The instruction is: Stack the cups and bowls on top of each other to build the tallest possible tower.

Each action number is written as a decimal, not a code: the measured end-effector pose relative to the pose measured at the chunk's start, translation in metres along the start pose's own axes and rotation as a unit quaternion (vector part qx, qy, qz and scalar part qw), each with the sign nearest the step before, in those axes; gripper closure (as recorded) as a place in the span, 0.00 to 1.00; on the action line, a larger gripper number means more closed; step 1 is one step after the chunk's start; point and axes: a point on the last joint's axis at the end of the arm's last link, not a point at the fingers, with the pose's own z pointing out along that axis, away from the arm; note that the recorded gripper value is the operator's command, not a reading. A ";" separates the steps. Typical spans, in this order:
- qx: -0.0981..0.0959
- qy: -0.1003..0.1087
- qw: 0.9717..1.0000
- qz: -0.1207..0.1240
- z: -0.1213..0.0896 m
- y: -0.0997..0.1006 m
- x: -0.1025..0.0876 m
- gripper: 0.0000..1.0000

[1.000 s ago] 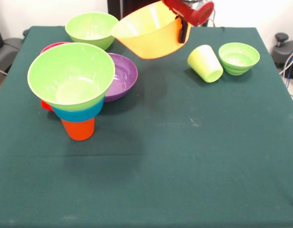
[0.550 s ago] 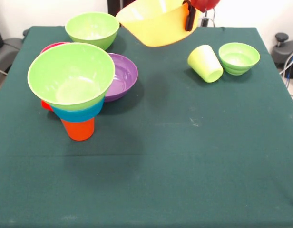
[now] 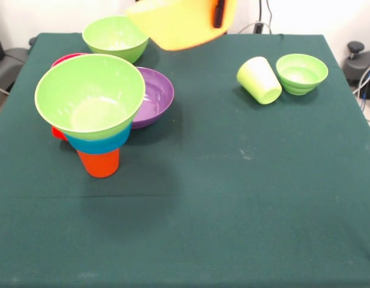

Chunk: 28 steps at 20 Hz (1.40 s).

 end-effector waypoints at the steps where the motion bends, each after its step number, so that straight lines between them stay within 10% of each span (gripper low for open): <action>1: -0.001 -0.002 1.000 0.005 -0.004 -0.004 -0.007 1.00; 14: 0.008 -0.021 0.999 0.028 -0.035 -0.043 -0.080 1.00; 28: 0.021 -0.060 0.998 -0.013 -0.057 -0.012 -0.115 1.00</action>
